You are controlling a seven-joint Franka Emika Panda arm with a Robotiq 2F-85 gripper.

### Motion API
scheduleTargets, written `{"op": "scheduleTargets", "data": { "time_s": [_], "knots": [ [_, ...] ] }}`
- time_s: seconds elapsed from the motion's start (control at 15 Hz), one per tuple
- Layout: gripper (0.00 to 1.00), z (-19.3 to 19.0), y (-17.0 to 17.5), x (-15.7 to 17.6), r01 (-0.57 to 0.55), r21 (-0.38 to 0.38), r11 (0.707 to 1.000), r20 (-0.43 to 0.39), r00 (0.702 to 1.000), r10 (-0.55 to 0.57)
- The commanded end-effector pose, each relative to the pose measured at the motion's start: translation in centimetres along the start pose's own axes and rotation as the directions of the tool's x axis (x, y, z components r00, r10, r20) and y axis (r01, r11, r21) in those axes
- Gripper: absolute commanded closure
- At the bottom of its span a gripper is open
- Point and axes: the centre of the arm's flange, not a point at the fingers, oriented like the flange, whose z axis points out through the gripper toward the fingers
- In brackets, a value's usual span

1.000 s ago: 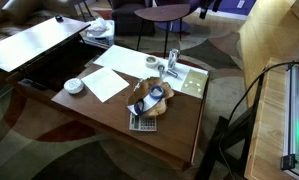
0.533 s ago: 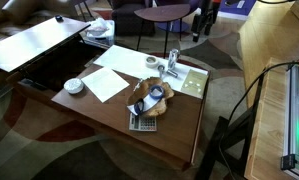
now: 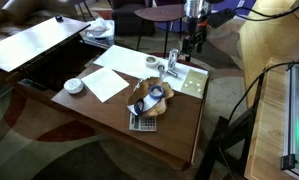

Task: Put the blue masking tape on the table

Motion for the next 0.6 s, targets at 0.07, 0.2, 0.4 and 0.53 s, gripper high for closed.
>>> {"op": "scheduleTargets", "data": {
  "time_s": [0.07, 0.2, 0.4, 0.53],
  "knots": [
    [0.00, 8.1, -5.9, 6.3, 0.099, -0.025, 0.995, 0.066, 0.993, -0.097],
    [0.00, 11.9, -7.4, 7.9, 0.127, -0.034, 0.991, 0.093, 0.988, -0.124],
    [0.00, 11.4, -7.4, 5.6, 0.114, -0.017, 0.993, 0.098, 0.989, -0.112],
    [0.00, 13.2, -7.3, 6.4, 0.113, -0.018, 0.993, 0.109, 0.988, -0.111]
  ]
}}
